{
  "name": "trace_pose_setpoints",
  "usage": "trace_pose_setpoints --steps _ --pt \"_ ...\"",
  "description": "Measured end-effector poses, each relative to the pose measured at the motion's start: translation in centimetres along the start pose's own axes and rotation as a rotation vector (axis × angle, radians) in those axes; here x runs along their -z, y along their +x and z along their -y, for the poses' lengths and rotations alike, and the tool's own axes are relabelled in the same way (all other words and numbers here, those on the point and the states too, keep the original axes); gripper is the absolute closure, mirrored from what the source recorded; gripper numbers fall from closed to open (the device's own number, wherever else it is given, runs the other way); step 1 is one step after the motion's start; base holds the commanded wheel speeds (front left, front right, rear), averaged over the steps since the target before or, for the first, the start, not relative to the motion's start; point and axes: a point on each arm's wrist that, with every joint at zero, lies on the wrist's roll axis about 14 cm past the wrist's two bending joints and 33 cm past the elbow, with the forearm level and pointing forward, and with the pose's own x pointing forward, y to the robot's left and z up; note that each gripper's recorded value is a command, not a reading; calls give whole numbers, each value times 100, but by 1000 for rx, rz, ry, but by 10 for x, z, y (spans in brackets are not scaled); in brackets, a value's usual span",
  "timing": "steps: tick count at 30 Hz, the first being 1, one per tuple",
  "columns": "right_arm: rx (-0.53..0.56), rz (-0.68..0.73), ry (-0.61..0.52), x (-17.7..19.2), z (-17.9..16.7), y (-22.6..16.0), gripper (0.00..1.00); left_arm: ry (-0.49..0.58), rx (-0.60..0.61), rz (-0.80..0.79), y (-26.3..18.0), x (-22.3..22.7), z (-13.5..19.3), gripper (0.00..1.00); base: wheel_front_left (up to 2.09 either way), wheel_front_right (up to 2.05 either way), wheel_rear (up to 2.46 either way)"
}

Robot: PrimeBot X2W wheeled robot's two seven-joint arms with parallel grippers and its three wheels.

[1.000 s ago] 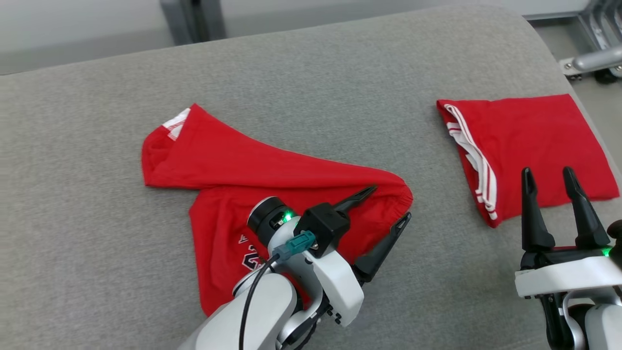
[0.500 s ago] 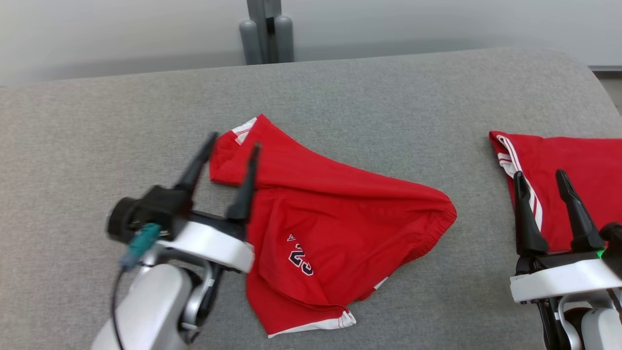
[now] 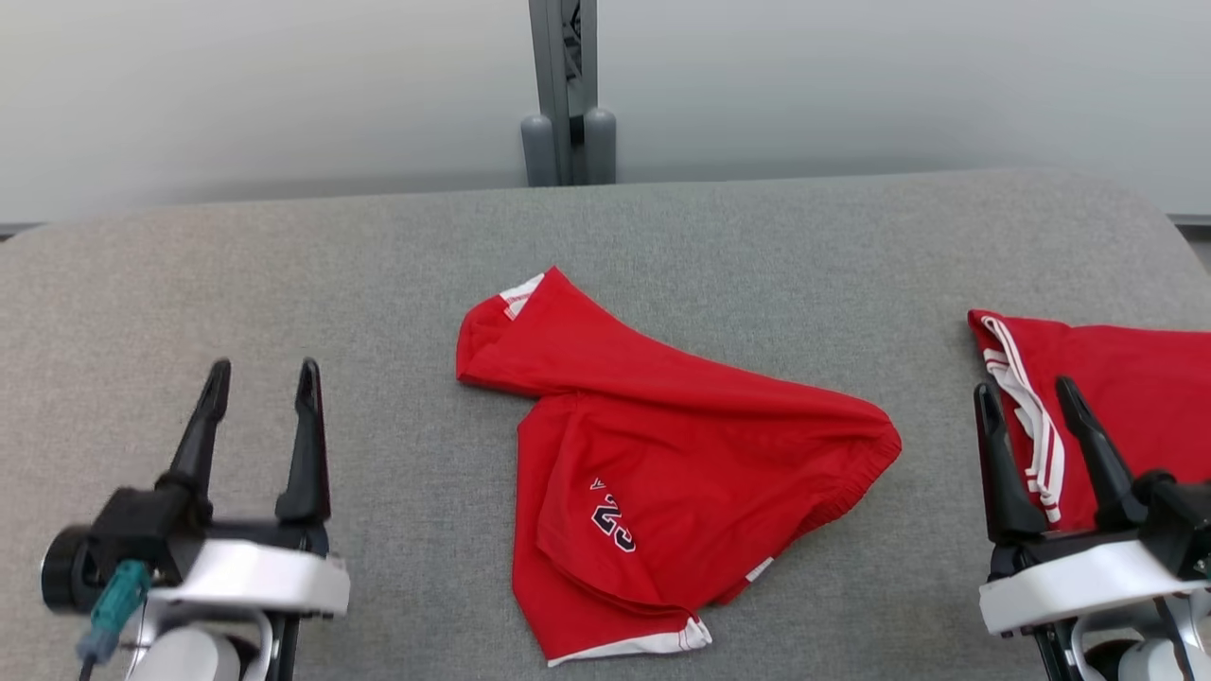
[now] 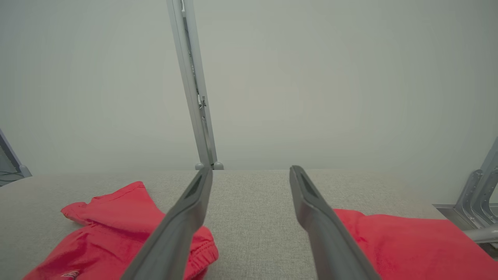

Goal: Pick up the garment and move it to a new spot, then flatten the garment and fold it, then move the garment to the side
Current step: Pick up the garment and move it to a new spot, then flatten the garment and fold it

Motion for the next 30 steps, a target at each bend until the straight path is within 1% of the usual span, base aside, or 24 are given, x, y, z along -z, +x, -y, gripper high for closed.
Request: trace_pose_setpoints --steps 4,11,20,30 --pt "7 6 -4 -5 1 -10 0 25 -5 4 -18 -4 -4 0 0 0 0" --pt "42 -19 -7 -2 12 -31 0 48 -7 -6 -38 -6 -1 0 0 0 0" --pt "60 -34 9 1 16 -43 0 53 -20 -28 -45 -6 -4 0 0 0 0" --pt "52 -40 10 2 13 -41 0 50 -18 -37 -45 -6 -3 0 0 0 0"
